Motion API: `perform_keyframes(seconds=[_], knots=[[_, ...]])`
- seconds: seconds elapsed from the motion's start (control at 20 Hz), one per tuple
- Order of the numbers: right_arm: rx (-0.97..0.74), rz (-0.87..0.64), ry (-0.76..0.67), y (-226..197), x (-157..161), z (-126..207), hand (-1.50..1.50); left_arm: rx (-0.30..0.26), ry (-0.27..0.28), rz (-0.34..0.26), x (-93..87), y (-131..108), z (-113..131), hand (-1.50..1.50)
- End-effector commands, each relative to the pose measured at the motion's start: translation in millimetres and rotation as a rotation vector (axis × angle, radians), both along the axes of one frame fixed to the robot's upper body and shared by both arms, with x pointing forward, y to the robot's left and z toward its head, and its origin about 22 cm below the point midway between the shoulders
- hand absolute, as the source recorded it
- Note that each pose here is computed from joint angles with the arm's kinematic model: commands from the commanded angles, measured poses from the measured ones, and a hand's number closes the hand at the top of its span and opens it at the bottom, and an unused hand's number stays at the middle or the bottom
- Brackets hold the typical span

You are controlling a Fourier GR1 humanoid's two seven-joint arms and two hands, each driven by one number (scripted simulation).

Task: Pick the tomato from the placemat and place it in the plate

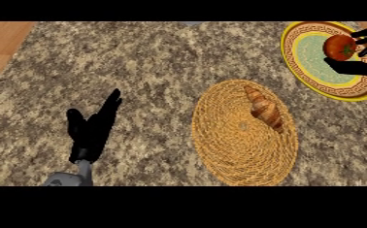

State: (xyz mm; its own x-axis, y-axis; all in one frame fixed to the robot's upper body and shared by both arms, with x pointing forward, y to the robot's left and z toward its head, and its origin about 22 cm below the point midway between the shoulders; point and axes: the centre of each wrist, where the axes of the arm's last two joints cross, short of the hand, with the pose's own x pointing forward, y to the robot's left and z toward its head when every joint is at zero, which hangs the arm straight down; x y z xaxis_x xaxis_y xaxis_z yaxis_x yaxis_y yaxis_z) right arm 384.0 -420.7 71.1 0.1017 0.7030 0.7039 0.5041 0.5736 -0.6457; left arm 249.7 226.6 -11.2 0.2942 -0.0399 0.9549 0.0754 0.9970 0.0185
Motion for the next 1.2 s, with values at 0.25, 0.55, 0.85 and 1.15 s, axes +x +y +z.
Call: perform_keyframes(seconds=[0.25, 0.55, 0.85, 1.15], knots=[[0.105, 0.161, 0.116, 10.1, 5.1, -16.8, -1.5, -0.007, 0.03, -0.034, -12.1, -5.8, -15.0, 0.0], [0.286, 0.184, -0.146, -2.0, 9.1, 6.1, -1.5, -0.012, 0.044, -0.001, -7.2, -2.6, -14.4, 0.0], [0.415, 0.175, -0.181, -40.6, -15.4, 5.1, -1.5, -0.012, 0.039, 0.0, -2.8, -8.0, -8.7, 0.0], [0.544, 0.304, -0.138, -75.8, -44.9, 2.6, -1.5, -0.02, 0.048, 0.017, -10.8, -1.2, -7.9, 0.0]])
